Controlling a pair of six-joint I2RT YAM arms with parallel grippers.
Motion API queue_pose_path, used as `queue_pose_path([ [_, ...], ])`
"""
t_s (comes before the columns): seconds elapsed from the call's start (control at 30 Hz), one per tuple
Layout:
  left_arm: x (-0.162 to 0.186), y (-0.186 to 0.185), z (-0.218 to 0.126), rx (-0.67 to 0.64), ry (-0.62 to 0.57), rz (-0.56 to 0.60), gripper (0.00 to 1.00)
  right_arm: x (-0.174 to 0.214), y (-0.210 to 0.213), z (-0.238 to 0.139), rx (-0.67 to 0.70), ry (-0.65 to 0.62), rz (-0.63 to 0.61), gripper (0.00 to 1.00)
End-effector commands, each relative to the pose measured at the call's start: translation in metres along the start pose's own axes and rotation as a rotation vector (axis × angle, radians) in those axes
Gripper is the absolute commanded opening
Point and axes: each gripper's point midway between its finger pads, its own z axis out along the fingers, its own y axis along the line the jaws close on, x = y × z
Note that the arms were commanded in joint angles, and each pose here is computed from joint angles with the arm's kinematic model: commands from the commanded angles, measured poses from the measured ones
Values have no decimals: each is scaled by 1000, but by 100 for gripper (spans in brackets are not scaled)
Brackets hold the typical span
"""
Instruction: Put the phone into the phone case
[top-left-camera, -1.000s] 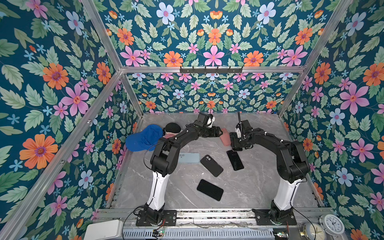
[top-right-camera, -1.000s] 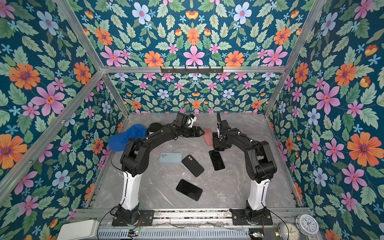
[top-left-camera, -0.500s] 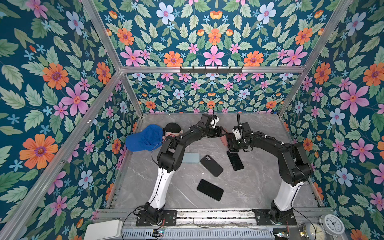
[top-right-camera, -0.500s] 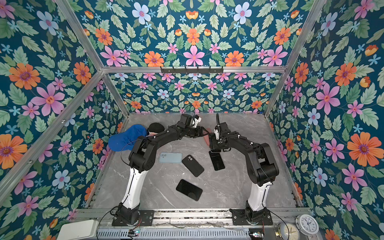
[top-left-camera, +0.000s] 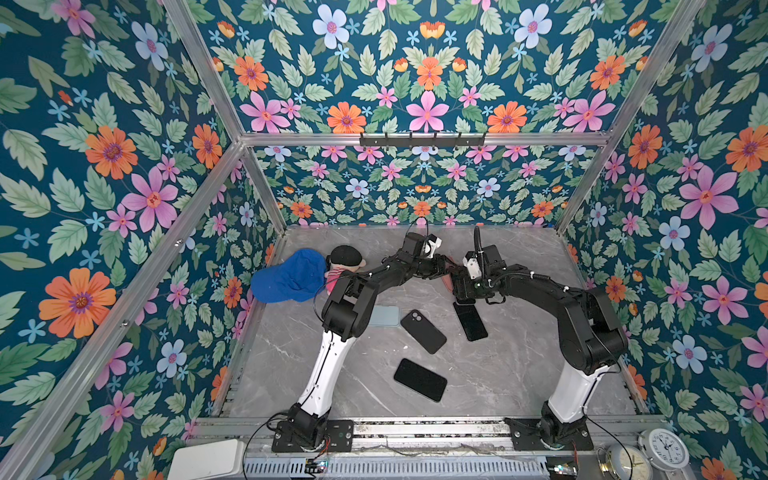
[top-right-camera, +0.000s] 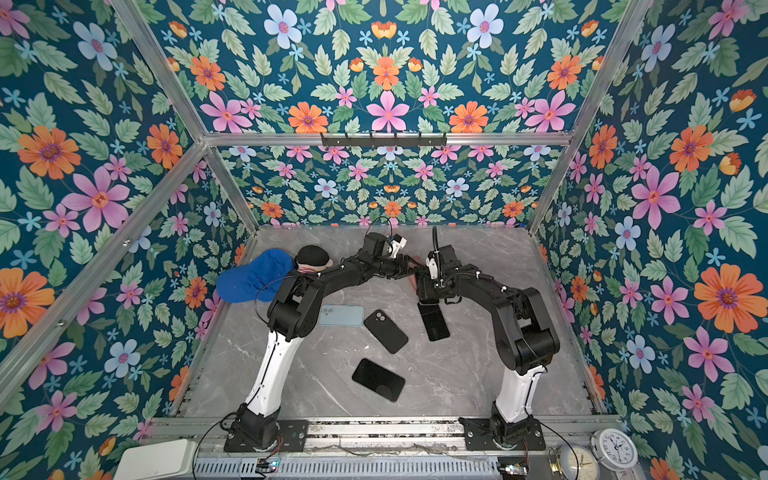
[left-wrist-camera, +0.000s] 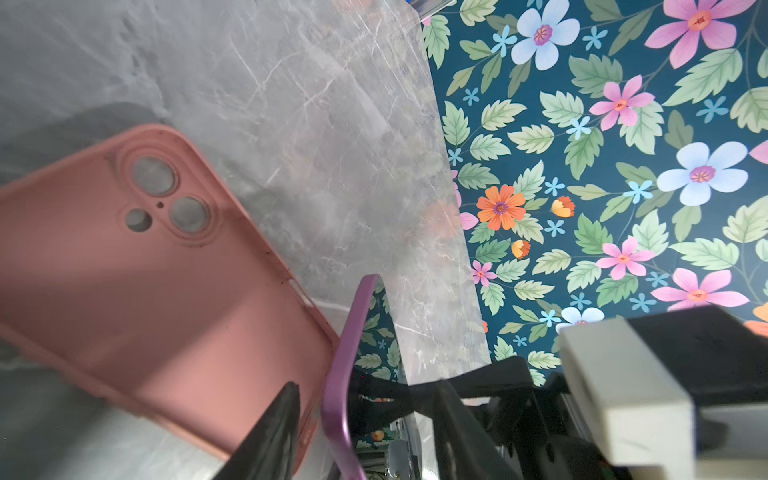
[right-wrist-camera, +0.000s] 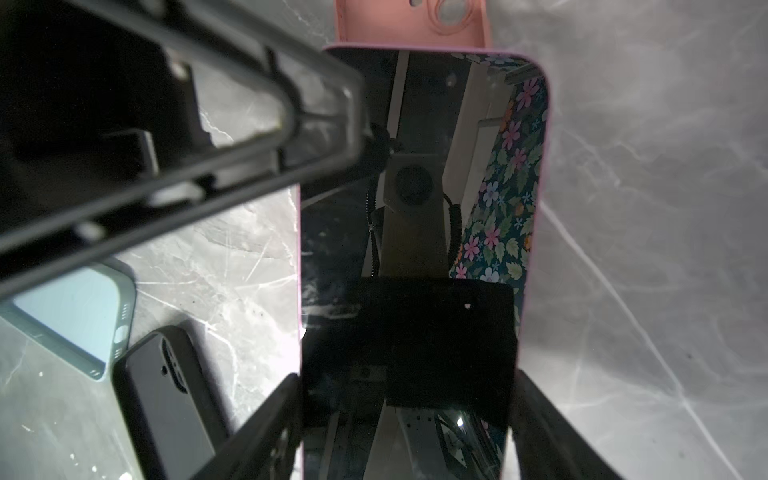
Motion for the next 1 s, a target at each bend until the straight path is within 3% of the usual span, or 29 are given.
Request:
queue_pose_path([
  [0.0, -5, -8, 2, 49, -15, 18, 49, -8, 5, -2, -19, -31, -27, 39],
  [0.53, -6, -1, 1, 36, -21, 9, 17, -8, 4, 2, -14, -15, -36, 40],
  [0.73, 0, 4, 2, 34, -11, -2, 9, -7, 3, 3, -9, -10, -43, 43],
  [0.83, 1, 4, 0, 32, -12, -3, 8, -6, 3, 3, -10, -6, -51, 52],
  [0.97, 2, 3, -2, 41, -18, -4, 9, -5, 1, -1, 4, -8, -65, 74],
])
